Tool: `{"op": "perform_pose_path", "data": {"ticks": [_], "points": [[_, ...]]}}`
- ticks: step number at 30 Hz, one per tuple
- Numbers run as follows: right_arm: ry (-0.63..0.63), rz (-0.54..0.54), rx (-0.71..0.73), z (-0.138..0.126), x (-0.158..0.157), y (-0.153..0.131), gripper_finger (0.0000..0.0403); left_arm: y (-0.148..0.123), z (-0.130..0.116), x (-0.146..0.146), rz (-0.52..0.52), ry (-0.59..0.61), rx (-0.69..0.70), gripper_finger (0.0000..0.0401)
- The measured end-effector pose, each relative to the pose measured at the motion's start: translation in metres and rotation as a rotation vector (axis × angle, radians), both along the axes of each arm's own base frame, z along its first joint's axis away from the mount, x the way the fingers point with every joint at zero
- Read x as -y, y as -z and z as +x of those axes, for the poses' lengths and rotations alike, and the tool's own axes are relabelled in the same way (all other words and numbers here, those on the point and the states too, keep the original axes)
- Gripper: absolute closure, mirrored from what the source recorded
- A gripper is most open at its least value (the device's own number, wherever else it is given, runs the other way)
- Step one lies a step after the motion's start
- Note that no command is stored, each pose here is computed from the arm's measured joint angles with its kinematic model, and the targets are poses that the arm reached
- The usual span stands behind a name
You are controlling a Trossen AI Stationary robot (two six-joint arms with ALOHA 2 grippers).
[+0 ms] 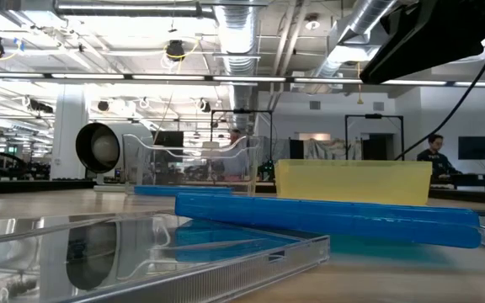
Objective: Pick & place jewel cases by type
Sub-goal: Put the left black CD case into the yellow bin
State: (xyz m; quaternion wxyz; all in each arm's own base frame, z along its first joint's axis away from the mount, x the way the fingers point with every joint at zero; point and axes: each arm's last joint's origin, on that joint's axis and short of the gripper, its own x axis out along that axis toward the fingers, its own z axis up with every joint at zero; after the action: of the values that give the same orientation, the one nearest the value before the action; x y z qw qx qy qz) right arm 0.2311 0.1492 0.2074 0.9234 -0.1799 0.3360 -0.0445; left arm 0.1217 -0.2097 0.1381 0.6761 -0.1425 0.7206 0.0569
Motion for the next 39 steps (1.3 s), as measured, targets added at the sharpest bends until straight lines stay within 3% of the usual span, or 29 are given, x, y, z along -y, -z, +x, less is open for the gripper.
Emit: {"op": "perform_pose_path", "data": {"ticks": [7,12,20,24,32,39], "points": [[-0.003,0.01,0.005,0.001,0.0,0.0,0.0296,0.0,0.002,0.0,0.005,-0.015,0.028,0.0241],[-0.034,0.103,0.013,0.009,0.003,-0.003,0.0296,0.0,0.005,-0.002,0.019,-0.033,0.054,0.0241],[-0.158,0.478,0.161,0.047,0.032,-0.024,0.0296,0.0,0.014,-0.006,0.04,-0.02,0.114,0.0241],[-0.103,0.681,0.16,0.059,0.061,-0.026,0.0296,0.0,0.016,-0.007,0.077,-0.025,0.182,0.0241],[-0.003,0.872,0.133,0.077,0.087,-0.013,0.0296,0.001,0.029,-0.015,0.101,-0.037,0.222,0.0241],[-0.019,1.137,0.082,0.104,0.098,0.018,0.0296,0.001,0.047,-0.025,0.151,-0.045,0.328,0.0241]]}}
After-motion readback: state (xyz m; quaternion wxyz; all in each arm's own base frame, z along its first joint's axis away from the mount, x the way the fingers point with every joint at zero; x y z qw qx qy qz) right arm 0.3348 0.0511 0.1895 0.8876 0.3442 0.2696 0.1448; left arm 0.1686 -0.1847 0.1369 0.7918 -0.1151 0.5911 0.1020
